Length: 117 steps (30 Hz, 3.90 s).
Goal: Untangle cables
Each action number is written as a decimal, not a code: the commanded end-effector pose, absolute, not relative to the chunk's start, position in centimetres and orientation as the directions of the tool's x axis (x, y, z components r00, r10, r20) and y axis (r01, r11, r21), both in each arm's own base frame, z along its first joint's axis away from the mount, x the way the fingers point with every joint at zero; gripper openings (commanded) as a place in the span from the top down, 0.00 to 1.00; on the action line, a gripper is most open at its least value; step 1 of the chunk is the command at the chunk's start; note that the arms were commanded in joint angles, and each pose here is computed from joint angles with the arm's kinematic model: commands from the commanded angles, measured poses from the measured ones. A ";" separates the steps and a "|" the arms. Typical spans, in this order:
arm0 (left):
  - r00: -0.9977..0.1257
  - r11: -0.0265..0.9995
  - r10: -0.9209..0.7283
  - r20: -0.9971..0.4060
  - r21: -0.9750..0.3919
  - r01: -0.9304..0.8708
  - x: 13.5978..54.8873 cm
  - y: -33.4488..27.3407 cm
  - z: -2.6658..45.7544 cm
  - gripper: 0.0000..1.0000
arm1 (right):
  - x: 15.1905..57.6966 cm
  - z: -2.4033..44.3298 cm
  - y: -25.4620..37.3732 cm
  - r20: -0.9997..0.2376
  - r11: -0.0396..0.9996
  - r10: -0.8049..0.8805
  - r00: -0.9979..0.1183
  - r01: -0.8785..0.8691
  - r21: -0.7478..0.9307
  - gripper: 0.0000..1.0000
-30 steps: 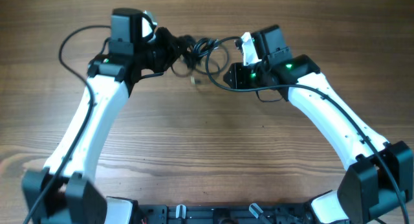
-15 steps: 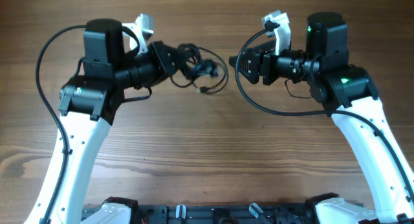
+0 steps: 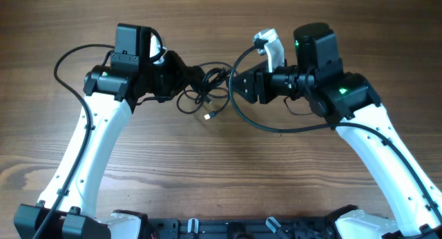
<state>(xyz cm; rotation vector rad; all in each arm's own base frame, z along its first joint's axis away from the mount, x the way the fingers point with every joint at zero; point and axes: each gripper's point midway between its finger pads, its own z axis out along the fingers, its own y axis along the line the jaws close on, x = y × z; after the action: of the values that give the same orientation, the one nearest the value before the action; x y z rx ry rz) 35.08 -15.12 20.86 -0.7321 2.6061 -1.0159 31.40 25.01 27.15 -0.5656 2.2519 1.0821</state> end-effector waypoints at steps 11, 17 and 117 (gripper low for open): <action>-0.817 0.661 -0.570 -0.086 -0.639 -0.394 35.1 -15.6 20.3 0.96 | 33.9 26.3 26.6 -0.592 0.652 0.017 -0.806 -0.440 0.618 0.96; -0.809 0.648 -0.583 -0.077 -0.645 -0.405 35.3 -15.7 20.4 0.96 | 33.5 21.1 28.8 -0.472 0.698 -0.023 -0.882 -0.352 0.624 0.96; -0.700 0.503 -0.704 0.120 -0.611 -0.611 34.2 -14.0 19.6 0.96 | 35.3 17.5 32.4 -0.343 0.649 0.059 -0.937 -0.225 0.727 0.62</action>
<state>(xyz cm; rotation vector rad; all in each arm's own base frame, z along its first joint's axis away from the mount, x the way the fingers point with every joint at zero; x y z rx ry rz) 34.39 -13.45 19.56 -1.1769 2.5801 -0.9340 34.70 32.07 18.52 -0.1579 2.5094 1.2017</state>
